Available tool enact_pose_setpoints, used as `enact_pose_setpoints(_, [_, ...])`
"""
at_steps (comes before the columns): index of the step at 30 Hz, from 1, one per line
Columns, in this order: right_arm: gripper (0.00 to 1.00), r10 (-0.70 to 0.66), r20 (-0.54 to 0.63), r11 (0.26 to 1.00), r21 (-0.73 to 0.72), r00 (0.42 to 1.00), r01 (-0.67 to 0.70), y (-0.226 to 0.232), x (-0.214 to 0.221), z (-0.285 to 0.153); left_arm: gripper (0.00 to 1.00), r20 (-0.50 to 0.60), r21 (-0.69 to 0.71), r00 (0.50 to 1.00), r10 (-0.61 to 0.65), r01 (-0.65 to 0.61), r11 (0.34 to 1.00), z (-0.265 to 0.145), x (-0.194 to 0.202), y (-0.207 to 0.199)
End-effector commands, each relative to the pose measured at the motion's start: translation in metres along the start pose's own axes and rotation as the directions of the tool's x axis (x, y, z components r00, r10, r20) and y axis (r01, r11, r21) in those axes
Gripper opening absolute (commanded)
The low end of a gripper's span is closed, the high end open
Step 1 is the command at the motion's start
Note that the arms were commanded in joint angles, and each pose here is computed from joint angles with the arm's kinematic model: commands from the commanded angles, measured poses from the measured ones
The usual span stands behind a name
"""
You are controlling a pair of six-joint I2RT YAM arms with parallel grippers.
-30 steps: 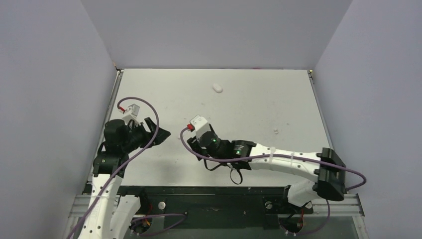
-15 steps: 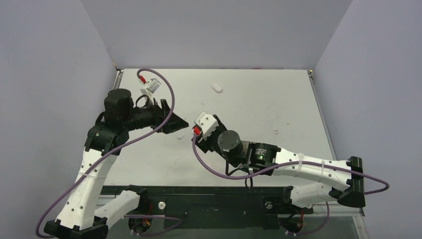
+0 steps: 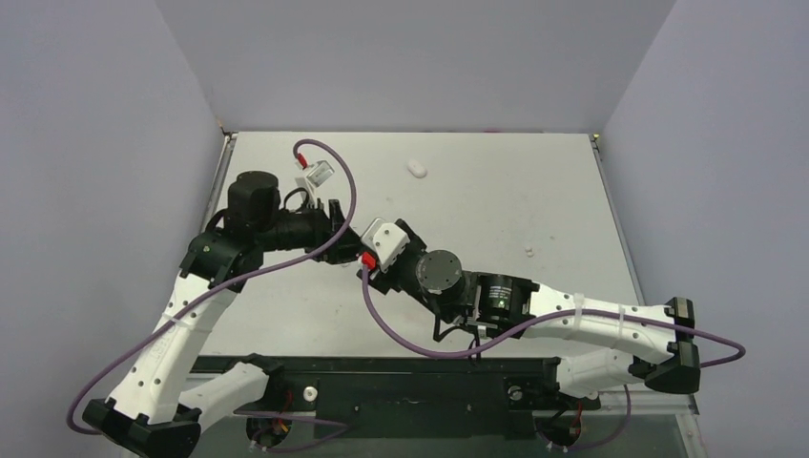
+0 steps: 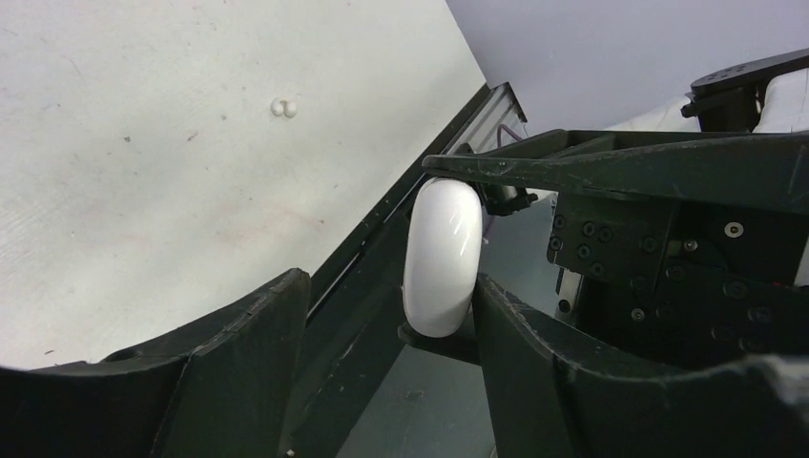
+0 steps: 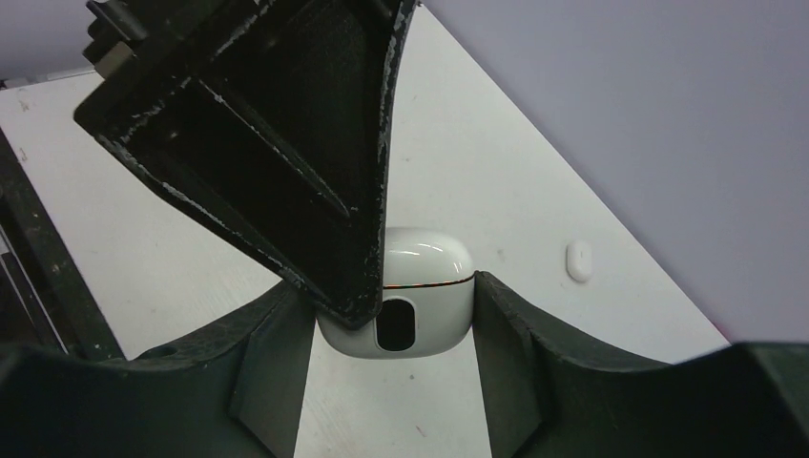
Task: Insert the wireless bluetooth earbuds into the charging case
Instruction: Pick up the charging case at the center of the board, then open the charging case.
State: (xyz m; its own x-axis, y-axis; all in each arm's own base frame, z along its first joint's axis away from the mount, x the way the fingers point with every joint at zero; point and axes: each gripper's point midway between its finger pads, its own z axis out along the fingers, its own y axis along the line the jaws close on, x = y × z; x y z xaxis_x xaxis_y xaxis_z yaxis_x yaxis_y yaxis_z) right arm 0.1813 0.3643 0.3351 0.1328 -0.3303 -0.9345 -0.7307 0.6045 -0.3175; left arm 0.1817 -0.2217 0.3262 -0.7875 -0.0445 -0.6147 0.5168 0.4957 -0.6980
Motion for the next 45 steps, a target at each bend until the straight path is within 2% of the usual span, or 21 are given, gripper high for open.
enact_pose_setpoints(1, [0.0, 0.03, 0.102, 1.0, -0.003, 0.994, -0.03, -0.003, -0.038, 0.001, 0.55, -0.002, 0.026, 1.0, 0.021, -0.02, 0.999, 0.002, 0.003, -0.004])
enact_pose_setpoints(5, [0.0, 0.031, 0.105, 0.999, -0.018, 0.994, -0.029, 0.001, -0.04, 0.003, 0.38, -0.012, 0.051, 1.0, 0.025, -0.024, 0.998, 0.005, 0.004, -0.008])
enact_pose_setpoints(7, [0.0, 0.033, 0.105, 0.999, -0.024, 0.994, -0.03, 0.003, -0.04, 0.005, 0.24, -0.013, 0.063, 0.999, 0.032, -0.031, 0.998, 0.005, 0.003, -0.011])
enact_pose_setpoints(8, [0.0, 0.033, 0.105, 0.999, -0.027, 0.994, -0.031, 0.004, -0.04, 0.005, 0.1, -0.014, 0.067, 0.999, 0.032, -0.031, 0.997, 0.005, 0.003, -0.011])
enact_pose_setpoints(9, [0.0, 0.036, 0.106, 0.999, -0.032, 0.994, -0.033, 0.004, -0.041, 0.006, 0.04, -0.012, 0.072, 0.999, 0.034, -0.033, 0.997, 0.005, 0.003, -0.013])
enact_pose_setpoints(10, [0.0, 0.037, 0.105, 0.999, -0.033, 0.994, -0.034, 0.005, -0.04, 0.006, 0.0, -0.011, 0.074, 0.999, 0.033, -0.032, 0.997, 0.005, 0.002, -0.013])
enact_pose_setpoints(12, [0.0, 0.052, 0.101, 0.998, -0.036, 0.994, -0.048, 0.005, -0.039, 0.007, 0.0, -0.004, 0.081, 0.999, 0.037, -0.037, 0.996, 0.004, 0.001, -0.015])
enact_pose_setpoints(14, [0.22, 0.097, 0.097, 0.994, -0.06, 0.991, -0.091, 0.005, -0.036, 0.007, 0.0, 0.008, 0.069, 0.999, 0.043, -0.044, 0.997, 0.002, 0.0, -0.014])
enact_pose_setpoints(15, [0.42, 0.144, 0.094, 0.988, -0.063, 0.985, -0.139, -0.002, -0.033, 0.007, 0.0, 0.021, 0.044, 0.999, 0.048, -0.049, 0.998, 0.002, -0.001, -0.009])
enact_pose_setpoints(16, [0.52, 0.17, 0.093, 0.983, -0.087, 0.981, -0.162, -0.006, -0.03, 0.008, 0.0, 0.034, 0.014, 0.997, 0.067, -0.068, 0.998, 0.0, -0.002, -0.004])
enact_pose_setpoints(17, [0.67, 0.218, 0.092, 0.973, -0.1, 0.972, -0.209, -0.009, -0.028, 0.004, 0.0, 0.041, -0.001, 0.996, 0.082, -0.083, 0.997, 0.0, -0.003, -0.002])
enact_pose_setpoints(18, [0.77, 0.247, 0.091, 0.965, -0.118, 0.965, -0.235, -0.014, -0.026, 0.005, 0.0, 0.051, -0.026, 0.991, 0.122, -0.121, 0.992, -0.002, -0.004, 0.003])
enact_pose_setpoints(20, [0.85, 0.329, 0.087, 0.937, -0.154, 0.94, -0.314, -0.021, -0.023, -0.003, 0.0, 0.063, -0.041, 0.978, 0.2, -0.198, 0.979, -0.007, -0.005, 0.004])
enact_pose_setpoints(25, [0.89, 0.389, 0.032, 0.881, -0.305, 0.921, -0.362, -0.011, -0.016, -0.012, 0.0, 0.059, -0.052, 0.902, 0.428, -0.425, 0.904, -0.016, -0.001, 0.004])
enact_pose_setpoints(30, [0.89, 0.395, -0.053, 0.808, -0.454, 0.917, -0.375, 0.013, -0.013, -0.01, 0.0, 0.032, 0.005, 0.857, 0.515, -0.515, 0.857, -0.017, 0.01, -0.002])
enact_pose_setpoints(33, [0.88, 0.39, -0.117, 0.756, -0.525, 0.913, -0.39, 0.029, -0.009, -0.007, 0.0, 0.045, 0.039, 0.799, 0.6, -0.602, 0.798, -0.021, 0.012, -0.009])
enact_pose_setpoints(37, [0.78, 0.382, -0.14, 0.718, -0.577, 0.914, -0.388, 0.04, -0.013, -0.001, 0.0, 0.054, 0.065, 0.743, 0.667, -0.67, 0.74, -0.026, 0.015, -0.016])
enact_pose_setpoints(42, [0.68, 0.353, -0.154, 0.715, -0.591, 0.923, -0.372, 0.045, -0.008, 0.006, 0.0, 0.048, 0.123, 0.73, 0.682, -0.682, 0.721, -0.028, 0.024, -0.023])
enact_pose_setpoints(45, [0.59, 0.328, -0.152, 0.721, -0.597, 0.932, -0.351, 0.044, -0.003, 0.004, 0.0, 0.058, 0.155, 0.722, 0.689, -0.689, 0.708, -0.03, 0.028, -0.028])
